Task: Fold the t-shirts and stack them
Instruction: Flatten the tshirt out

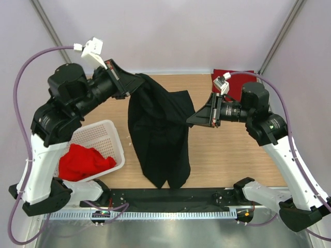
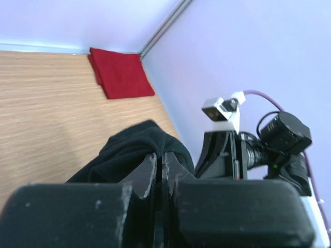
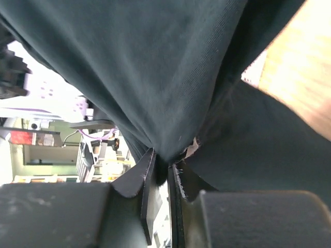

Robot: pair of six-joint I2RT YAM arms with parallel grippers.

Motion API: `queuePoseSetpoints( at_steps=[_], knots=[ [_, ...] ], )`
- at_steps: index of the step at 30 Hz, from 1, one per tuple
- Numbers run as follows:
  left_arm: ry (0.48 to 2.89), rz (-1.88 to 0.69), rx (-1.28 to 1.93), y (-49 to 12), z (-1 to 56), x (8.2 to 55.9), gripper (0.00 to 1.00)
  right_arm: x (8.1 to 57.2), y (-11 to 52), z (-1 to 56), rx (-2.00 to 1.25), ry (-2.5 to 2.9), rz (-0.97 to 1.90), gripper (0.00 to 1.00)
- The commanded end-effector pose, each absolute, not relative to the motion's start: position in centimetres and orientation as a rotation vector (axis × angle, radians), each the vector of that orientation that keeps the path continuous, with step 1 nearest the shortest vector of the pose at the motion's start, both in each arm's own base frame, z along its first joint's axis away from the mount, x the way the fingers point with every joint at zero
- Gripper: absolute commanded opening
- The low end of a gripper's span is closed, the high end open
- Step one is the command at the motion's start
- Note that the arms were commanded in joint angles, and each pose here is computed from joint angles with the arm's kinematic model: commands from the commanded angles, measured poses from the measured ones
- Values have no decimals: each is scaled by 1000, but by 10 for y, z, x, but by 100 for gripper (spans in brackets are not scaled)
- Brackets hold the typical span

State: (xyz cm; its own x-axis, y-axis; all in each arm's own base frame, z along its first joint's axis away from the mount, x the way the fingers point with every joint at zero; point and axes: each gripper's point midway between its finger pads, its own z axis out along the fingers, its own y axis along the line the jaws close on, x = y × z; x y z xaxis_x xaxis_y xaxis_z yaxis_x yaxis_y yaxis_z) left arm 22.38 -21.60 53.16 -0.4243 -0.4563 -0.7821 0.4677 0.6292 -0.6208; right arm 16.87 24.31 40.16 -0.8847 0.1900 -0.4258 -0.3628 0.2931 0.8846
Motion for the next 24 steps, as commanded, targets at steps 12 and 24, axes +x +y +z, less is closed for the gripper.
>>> queuePoseSetpoints(
  at_steps=[12,24],
  knots=[
    [1605,-887,74,-223,570,266,0,188,262,385,2,2116,1760,1],
    [1314,-695,-210,-116,633,230,0,91,333,474,-695,1893,2132,1]
  ],
)
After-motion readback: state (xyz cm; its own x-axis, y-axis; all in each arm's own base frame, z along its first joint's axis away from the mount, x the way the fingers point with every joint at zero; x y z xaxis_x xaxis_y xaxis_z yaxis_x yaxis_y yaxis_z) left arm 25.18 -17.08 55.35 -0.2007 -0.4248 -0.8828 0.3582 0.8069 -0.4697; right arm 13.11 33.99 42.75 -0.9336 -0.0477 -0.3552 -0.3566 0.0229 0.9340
